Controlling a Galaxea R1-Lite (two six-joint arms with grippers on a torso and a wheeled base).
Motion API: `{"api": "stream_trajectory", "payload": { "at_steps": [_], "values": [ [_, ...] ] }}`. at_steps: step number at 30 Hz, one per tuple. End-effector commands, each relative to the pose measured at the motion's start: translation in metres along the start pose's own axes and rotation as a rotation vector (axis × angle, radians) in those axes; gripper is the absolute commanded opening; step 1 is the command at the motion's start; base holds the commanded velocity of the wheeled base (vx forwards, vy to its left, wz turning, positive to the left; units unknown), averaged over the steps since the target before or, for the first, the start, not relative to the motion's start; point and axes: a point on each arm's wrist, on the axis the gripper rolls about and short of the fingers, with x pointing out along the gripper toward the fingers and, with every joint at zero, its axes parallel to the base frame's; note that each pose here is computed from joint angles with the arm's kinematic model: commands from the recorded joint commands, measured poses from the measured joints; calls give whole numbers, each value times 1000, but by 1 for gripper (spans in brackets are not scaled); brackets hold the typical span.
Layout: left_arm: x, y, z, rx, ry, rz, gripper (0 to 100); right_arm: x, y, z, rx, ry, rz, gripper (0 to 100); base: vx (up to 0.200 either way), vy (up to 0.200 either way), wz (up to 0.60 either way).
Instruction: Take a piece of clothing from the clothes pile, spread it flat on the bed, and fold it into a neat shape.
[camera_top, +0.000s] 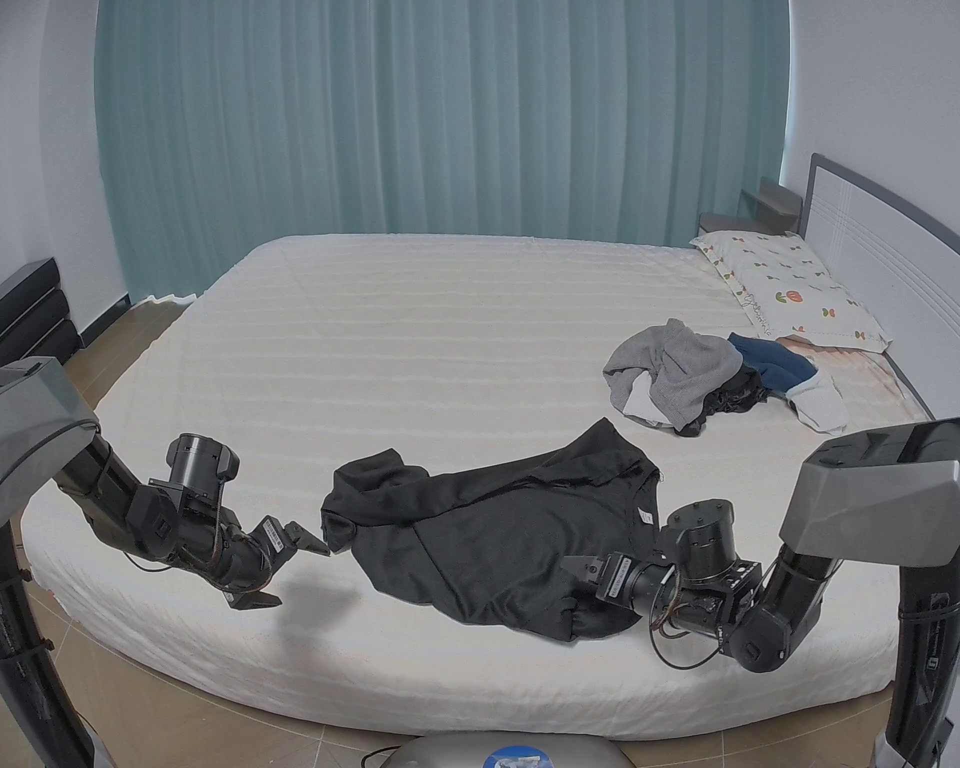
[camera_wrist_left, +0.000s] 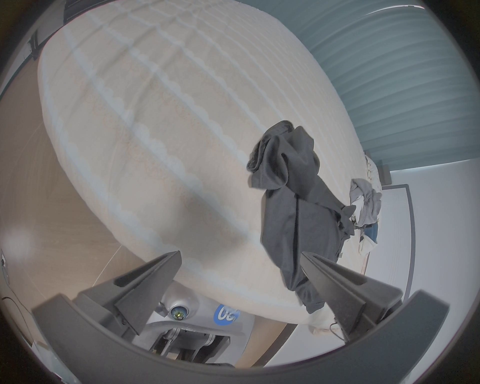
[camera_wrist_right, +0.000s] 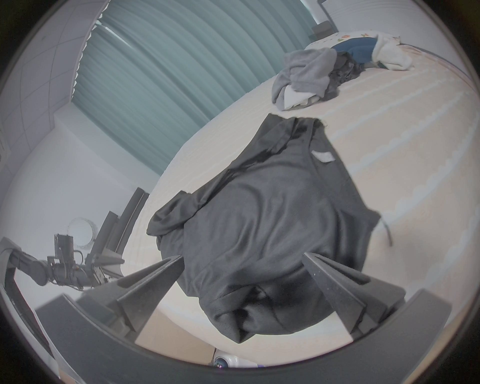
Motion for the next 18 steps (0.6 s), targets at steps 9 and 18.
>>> {"api": "stream_trajectory", "payload": {
  "at_steps": [9, 18],
  "values": [
    [5, 0, 1, -34, -40, -5, 100, 12, -1, -13, -13, 30, -9, 100, 0, 0, 0],
    [7, 1, 0, -36, -37, -1, 100, -10, 10, -5, -17, 2, 7, 100, 0, 0, 0]
  ]
}}
